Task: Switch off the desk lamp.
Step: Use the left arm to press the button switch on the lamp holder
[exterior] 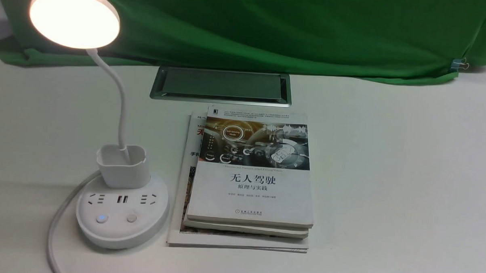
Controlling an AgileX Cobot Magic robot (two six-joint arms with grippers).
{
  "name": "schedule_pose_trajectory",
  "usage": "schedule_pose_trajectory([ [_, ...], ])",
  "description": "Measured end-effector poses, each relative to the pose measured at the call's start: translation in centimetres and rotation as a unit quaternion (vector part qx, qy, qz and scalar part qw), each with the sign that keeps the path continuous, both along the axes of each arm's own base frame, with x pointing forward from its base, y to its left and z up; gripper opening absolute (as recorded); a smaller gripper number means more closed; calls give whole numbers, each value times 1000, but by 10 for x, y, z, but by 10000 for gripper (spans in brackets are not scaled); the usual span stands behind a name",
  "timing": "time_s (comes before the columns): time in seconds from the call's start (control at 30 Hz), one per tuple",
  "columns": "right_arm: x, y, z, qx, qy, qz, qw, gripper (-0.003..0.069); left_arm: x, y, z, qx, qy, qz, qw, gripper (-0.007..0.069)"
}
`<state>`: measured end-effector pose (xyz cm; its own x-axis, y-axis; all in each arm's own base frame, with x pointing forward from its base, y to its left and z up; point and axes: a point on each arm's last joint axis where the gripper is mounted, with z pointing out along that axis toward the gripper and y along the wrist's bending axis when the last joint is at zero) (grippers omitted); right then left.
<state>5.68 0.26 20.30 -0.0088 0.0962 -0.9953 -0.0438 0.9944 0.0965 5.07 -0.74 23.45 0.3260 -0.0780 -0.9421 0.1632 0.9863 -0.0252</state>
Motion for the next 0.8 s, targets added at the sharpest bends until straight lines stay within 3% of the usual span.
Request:
schedule_pose_trajectory([
  [0.13,0,0,0,0,0,0,1000,36,-3,1,12,-22,-20,-6,1000,20],
  [0.37,0,0,0,0,0,0,1000,36,-9,0,83,-31,-4,-19,999,20],
  [0.5,0,0,0,0,0,0,1000,36,11,-8,120,-68,132,-54,987,20],
  [0.63,0,0,0,0,0,0,1000,36,40,-17,110,-62,267,-62,960,20],
  [0.8,0,0,0,0,0,0,1000,36,67,-24,92,-57,350,-65,933,20],
])
